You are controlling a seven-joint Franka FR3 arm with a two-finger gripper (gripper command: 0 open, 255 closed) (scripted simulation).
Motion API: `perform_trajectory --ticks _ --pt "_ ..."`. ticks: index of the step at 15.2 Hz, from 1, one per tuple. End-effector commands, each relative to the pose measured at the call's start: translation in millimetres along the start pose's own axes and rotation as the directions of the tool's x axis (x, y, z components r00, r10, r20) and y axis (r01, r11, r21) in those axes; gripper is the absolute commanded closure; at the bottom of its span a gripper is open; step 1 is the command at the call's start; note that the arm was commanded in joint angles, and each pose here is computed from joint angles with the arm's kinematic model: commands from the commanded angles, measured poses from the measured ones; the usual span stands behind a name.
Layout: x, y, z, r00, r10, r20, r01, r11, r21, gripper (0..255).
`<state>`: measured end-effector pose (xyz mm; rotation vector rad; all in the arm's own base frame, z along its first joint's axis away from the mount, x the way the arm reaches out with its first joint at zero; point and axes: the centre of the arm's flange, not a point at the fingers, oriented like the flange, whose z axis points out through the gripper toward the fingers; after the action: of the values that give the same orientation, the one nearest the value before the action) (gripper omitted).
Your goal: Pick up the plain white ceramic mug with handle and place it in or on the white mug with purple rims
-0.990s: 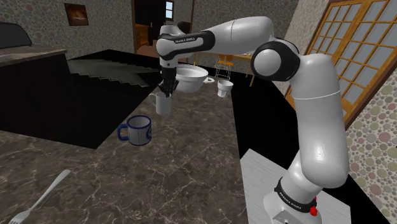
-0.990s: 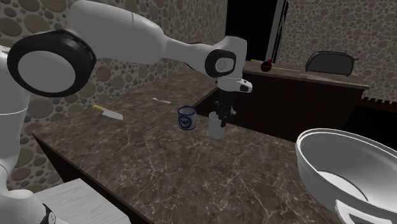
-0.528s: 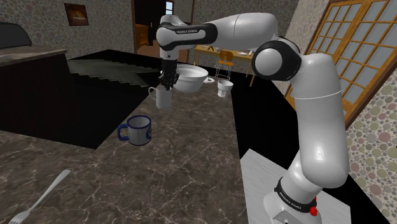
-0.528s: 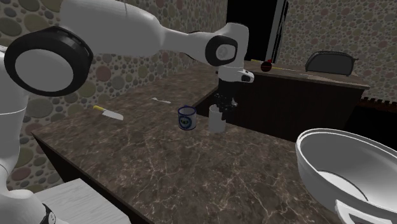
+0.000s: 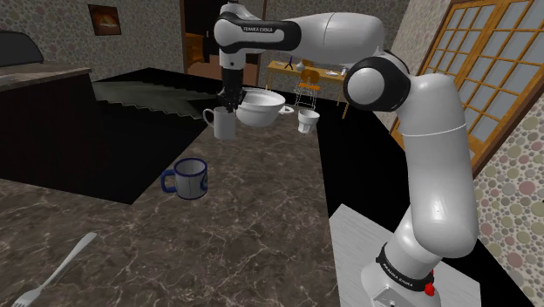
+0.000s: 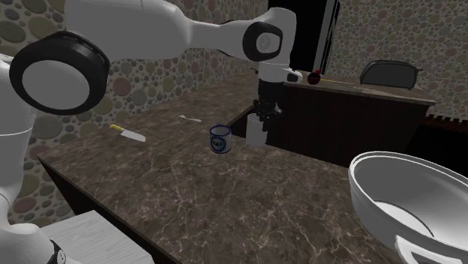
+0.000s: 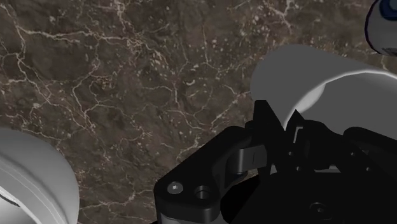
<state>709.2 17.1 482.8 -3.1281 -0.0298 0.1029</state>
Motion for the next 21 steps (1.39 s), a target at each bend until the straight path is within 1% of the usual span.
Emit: perform_trajectory --ticks 1,9,21 --pt "-1.5 0.4 -10.5 1.0 0.0 0.0 0.0 1.0 0.0 255" --pt "-4.1 -0.1 -49.8 1.0 0.0 0.0 0.0 1.0 0.0 255" --pt "-31.7 -154.5 -71.5 1.0 0.0 0.0 0.0 1.0 0.0 255"
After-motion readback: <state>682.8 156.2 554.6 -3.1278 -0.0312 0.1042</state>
